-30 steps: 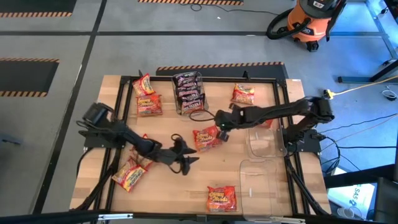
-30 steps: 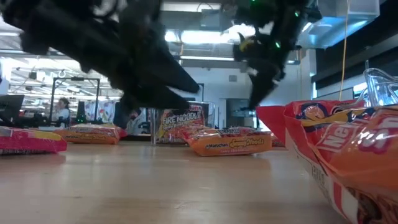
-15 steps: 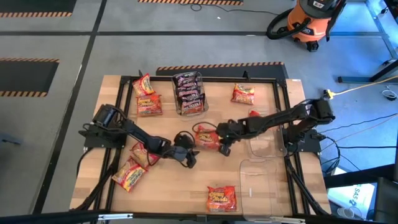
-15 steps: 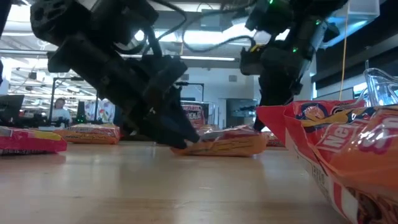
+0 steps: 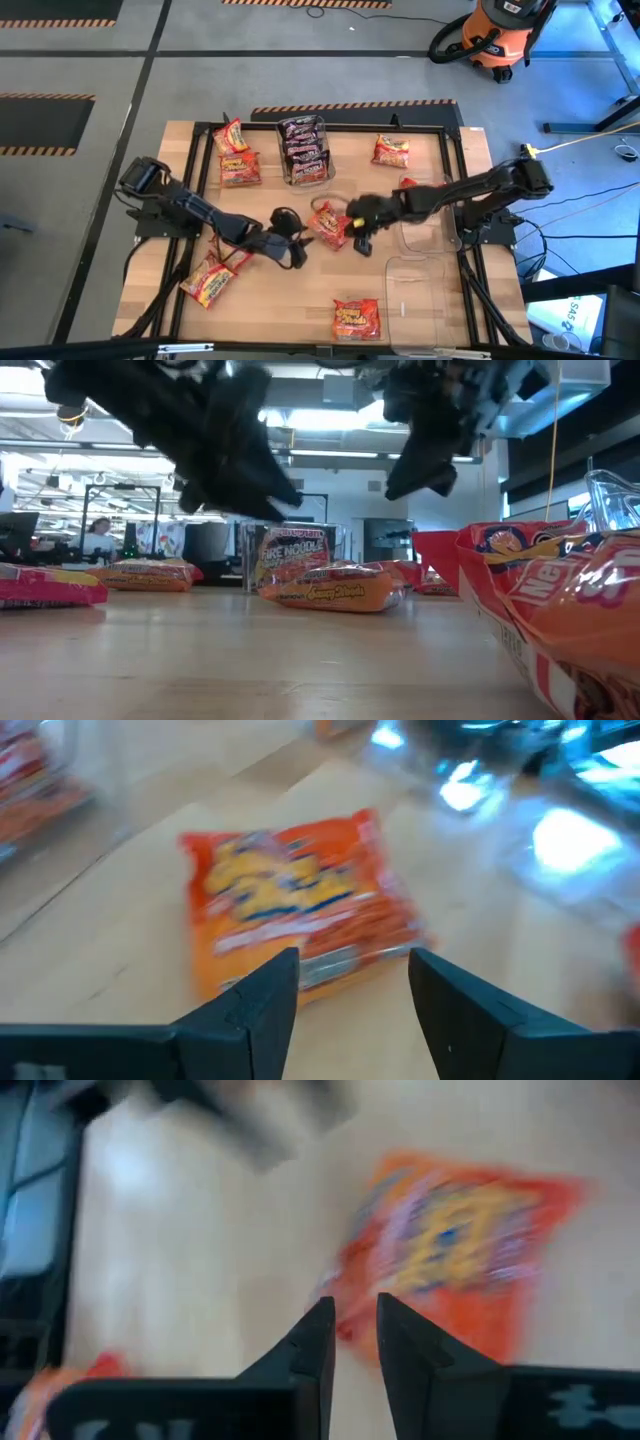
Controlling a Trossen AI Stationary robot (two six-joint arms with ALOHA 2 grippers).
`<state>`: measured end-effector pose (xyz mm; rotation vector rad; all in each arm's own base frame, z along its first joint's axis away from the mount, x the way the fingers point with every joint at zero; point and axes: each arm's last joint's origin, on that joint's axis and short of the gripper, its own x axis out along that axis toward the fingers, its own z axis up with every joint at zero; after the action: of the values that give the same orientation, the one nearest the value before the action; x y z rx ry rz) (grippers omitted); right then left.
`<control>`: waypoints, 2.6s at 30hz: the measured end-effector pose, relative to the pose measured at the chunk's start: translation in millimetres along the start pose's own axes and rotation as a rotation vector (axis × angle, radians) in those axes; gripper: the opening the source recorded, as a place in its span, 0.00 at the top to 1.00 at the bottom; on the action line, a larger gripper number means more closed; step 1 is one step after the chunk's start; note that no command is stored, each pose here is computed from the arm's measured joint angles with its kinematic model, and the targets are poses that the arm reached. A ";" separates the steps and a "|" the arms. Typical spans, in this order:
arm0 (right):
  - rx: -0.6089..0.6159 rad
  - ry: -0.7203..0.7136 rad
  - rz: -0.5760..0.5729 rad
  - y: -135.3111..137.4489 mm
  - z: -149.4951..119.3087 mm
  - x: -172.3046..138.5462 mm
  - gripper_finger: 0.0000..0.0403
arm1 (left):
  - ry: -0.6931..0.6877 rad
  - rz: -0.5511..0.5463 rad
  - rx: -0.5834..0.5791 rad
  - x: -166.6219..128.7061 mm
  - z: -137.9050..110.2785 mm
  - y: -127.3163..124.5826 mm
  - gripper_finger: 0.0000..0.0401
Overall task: Sort Maruchan noodles
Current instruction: Put the orange noodle pack into the middle transparent bin
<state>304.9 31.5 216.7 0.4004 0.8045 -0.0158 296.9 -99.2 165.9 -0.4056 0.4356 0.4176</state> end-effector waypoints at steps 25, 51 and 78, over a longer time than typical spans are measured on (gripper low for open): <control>0.216 0.139 0.055 -88.2 4.9 44.3 0.27 | 0.025 0.023 0.032 54.3 -56.8 7.4 0.54; 0.357 0.163 0.216 -78.7 -7.4 90.1 0.29 | 0.046 0.040 0.011 58.9 -65.4 10.6 0.54; 0.272 0.088 0.264 -68.8 1.5 84.6 0.76 | 0.055 0.010 0.096 47.0 -62.5 2.8 0.54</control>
<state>353.7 -21.1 134.6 0.7666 0.8332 0.1409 314.5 -111.5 90.6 -0.3220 0.5091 0.3943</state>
